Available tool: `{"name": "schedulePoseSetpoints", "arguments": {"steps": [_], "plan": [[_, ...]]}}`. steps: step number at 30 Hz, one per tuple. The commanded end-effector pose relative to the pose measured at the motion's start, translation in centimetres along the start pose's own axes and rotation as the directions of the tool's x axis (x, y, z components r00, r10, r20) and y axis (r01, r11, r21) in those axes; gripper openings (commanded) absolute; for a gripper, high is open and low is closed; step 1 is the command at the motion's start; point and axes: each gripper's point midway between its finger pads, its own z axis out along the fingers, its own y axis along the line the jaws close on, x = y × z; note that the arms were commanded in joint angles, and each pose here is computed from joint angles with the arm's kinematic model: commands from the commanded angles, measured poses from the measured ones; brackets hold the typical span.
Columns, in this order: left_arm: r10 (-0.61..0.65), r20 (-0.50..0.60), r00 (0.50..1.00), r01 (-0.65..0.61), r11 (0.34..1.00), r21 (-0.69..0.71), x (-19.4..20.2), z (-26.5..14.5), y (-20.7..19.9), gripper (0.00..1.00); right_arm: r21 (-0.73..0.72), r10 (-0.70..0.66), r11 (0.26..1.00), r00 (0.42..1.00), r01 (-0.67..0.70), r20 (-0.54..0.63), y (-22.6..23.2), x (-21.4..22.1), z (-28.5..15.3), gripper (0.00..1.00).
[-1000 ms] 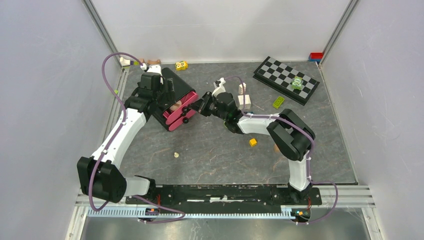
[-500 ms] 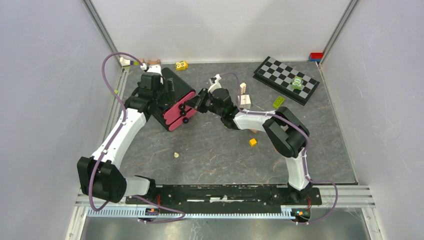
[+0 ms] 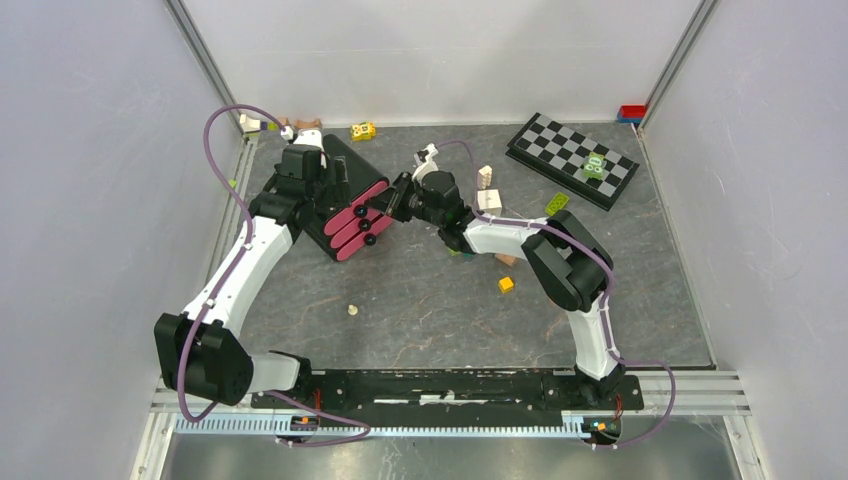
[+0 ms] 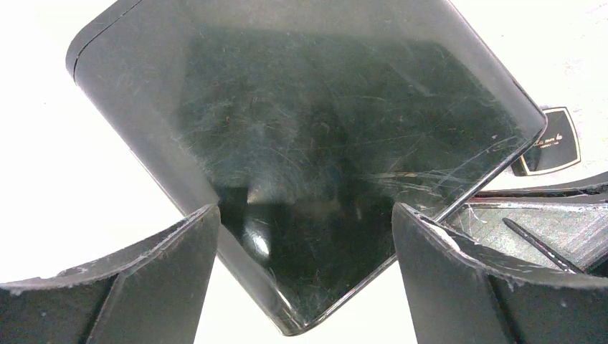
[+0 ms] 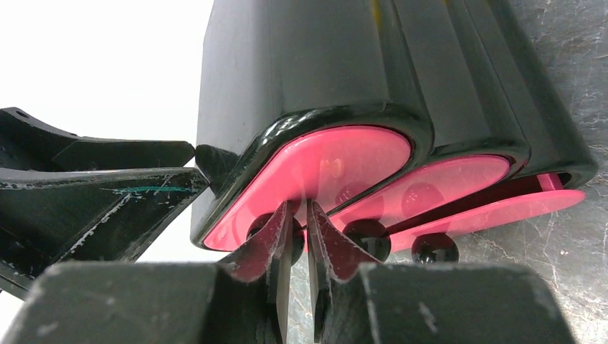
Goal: Organize the makeup
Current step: Close the drawer in the storage box, then open the drawer in the storage box.
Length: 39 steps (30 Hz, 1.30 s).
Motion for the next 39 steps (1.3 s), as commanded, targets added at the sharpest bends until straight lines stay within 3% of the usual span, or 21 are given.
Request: {"name": "schedulePoseSetpoints", "arguments": {"steps": [1, 5, 12, 26, 39], "plan": [[0.066, -0.103, 0.993, -0.069, 0.997, -0.026, 2.8, 0.4, 0.7, 0.94, -0.058, -0.040, 0.997, 0.997, 0.044, 0.070, 2.0, -1.7, -1.0, 0.19], [0.067, -0.108, 0.992, -0.070, 0.997, -0.024, 2.9, 0.5, 0.6, 0.94, 0.014, -0.067, 0.998, 0.992, 0.065, 0.107, -0.1, -2.3, -3.4, 0.21], [0.065, -0.107, 0.992, -0.068, 0.997, -0.023, 2.9, 0.5, 0.6, 0.94, 0.093, -0.056, 0.995, 0.993, 0.047, 0.101, -3.7, -1.0, -5.2, 0.37], [0.067, -0.116, 0.991, -0.070, 0.997, -0.023, 3.1, 0.7, 0.5, 0.94, 0.071, 0.030, 0.997, 0.999, -0.031, 0.012, -5.8, 2.2, -2.5, 0.50], [0.067, -0.120, 0.990, -0.070, 0.997, -0.017, 3.3, 0.7, 0.4, 0.94, 0.058, 0.062, 0.997, 0.995, -0.057, -0.081, -6.0, 6.3, 0.5, 0.53]]}}
